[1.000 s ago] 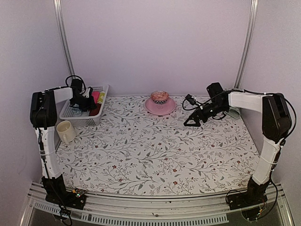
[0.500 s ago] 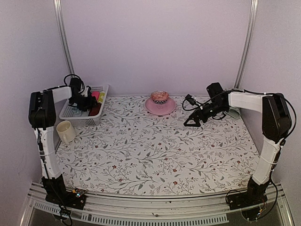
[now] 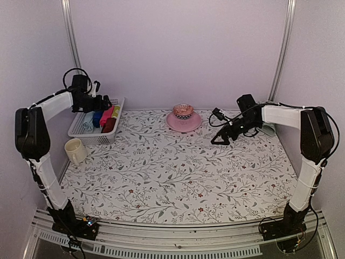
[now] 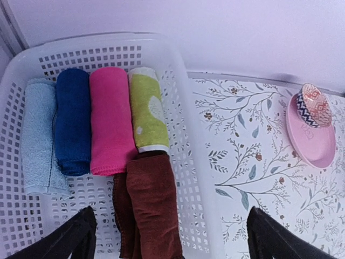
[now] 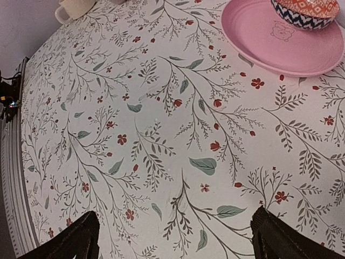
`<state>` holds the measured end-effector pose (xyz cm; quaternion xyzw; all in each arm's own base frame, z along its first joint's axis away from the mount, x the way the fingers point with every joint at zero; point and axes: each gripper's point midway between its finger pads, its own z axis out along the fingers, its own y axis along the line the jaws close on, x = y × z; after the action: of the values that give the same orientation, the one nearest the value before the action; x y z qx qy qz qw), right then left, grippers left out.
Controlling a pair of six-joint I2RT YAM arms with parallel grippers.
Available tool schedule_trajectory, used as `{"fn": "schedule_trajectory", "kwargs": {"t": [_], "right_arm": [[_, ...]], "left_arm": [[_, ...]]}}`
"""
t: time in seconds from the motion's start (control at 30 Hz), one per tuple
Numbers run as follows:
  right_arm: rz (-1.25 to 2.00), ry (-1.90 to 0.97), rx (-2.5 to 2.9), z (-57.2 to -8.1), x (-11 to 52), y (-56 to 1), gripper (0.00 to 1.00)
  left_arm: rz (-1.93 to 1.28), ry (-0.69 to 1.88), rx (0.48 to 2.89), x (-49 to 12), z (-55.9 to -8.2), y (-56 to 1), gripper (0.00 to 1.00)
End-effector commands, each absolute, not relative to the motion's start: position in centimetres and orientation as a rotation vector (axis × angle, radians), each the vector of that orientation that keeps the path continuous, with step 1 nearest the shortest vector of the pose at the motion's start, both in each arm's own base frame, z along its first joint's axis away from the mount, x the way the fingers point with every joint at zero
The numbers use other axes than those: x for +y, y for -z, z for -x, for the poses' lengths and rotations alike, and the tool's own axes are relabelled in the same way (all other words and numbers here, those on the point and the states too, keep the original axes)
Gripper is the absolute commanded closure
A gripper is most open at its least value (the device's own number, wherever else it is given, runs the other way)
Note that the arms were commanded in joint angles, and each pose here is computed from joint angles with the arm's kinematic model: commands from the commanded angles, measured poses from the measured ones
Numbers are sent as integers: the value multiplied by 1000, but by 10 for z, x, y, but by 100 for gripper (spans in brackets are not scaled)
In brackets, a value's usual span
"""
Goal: Roll the towels
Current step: Smooth out the towel in the storage box, then pick up the towel from the corner of the board.
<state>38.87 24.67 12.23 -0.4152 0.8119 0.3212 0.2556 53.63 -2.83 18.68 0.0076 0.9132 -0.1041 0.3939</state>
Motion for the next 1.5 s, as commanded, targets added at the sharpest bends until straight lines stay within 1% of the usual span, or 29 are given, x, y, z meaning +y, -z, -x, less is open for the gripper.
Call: {"fn": "schedule_trajectory", "kwargs": {"t": [0.0,0.13,0.27,0.47,0.57,0.77,0.97,1.0,1.23,1.3,1.47], "right_arm": [[1057,-698,2237,-410,233,-117,1],[905,-515,2296,-438,200,-115,1],[710,-373,2350,-467,149,-115,1],[408,-87,2410,-512,58,-118,1],[299,72,2414,-531,18,-121,1],[176,244,2448,-566,-42,-117,1],[267,423,2498,-598,-63,-96,1],[279,447,2515,-604,-65,-83,1],[346,594,2575,-611,-81,-37,1],[357,615,2581,-611,-83,-32,9],[360,640,2565,-615,-81,-34,15]], "left_arm": [[-91,216,2272,-64,-518,-207,3],[-164,200,2242,-105,-492,-226,3],[-223,222,2215,-139,-460,-241,3],[-357,212,2249,-177,-401,-226,3],[-409,236,2246,-186,-375,-219,3],[-432,294,2184,-184,-349,-221,3],[-476,335,2139,-184,-332,-237,3],[-484,338,2133,-183,-329,-238,3],[-495,340,2096,-179,-319,-228,3],[-496,333,2099,-178,-320,-226,3],[-504,331,2124,-180,-323,-218,3]]}}
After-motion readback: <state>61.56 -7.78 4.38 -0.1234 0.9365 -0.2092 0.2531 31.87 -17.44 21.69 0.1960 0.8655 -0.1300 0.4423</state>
